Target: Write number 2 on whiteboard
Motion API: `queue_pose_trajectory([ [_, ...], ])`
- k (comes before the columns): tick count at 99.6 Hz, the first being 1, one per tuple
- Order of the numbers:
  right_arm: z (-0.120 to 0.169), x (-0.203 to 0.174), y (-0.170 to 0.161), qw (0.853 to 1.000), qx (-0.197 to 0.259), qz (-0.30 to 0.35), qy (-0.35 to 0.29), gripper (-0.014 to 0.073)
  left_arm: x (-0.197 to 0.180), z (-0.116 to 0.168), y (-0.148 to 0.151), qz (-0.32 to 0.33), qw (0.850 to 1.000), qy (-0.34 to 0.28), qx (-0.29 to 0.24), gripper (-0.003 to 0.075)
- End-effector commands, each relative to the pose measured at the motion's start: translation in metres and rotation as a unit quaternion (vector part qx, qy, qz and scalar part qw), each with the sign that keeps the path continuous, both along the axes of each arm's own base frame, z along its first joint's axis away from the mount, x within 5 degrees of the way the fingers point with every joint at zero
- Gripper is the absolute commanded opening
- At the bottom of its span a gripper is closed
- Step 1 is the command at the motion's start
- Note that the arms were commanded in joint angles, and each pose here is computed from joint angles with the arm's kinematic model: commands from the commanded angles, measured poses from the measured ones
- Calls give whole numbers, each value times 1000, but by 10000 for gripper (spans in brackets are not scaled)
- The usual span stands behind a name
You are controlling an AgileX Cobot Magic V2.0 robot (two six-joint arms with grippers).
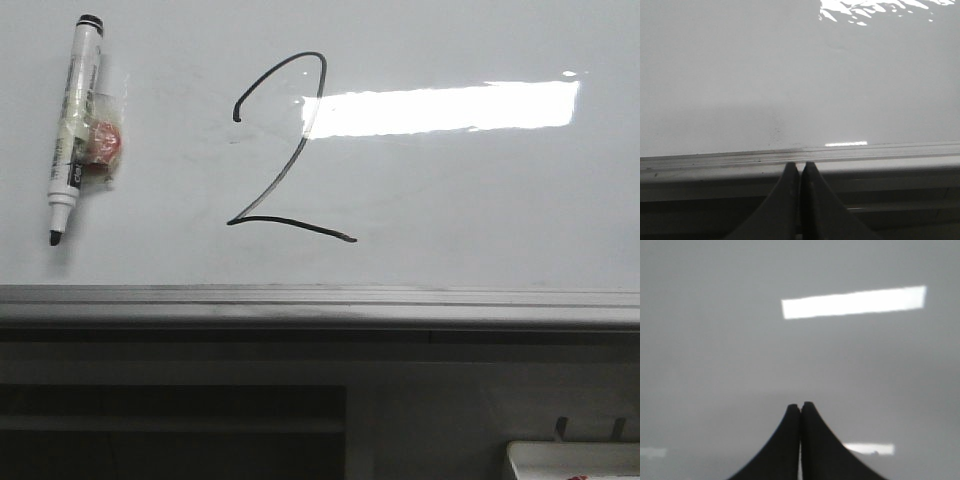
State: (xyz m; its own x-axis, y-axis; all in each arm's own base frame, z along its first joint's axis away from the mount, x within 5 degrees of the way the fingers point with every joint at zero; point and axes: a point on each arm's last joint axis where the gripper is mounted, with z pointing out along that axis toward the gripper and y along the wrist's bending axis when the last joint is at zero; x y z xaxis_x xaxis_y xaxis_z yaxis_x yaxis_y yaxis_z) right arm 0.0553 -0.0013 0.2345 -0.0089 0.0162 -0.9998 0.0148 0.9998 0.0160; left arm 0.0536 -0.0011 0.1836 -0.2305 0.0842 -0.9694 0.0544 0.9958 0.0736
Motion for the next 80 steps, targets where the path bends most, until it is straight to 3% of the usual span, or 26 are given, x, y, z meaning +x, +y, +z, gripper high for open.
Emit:
queue_pose_trajectory([
  [1,-1,1,-3,999,-14,-31,-18,-60,0,3,0,0,999,-39,-7,-20],
  [19,-47,0,-6,998,0,-50,29,-60,0,3,0,0,999,-39,-7,-20],
  [27,-60,-2,-6,993,9,-56,107,-60,0,4,0,0,999,-40,-10,-20],
  [80,-60,-2,-6,993,9,-56,108,-60,0,4,0,0,999,-43,-10,-20],
])
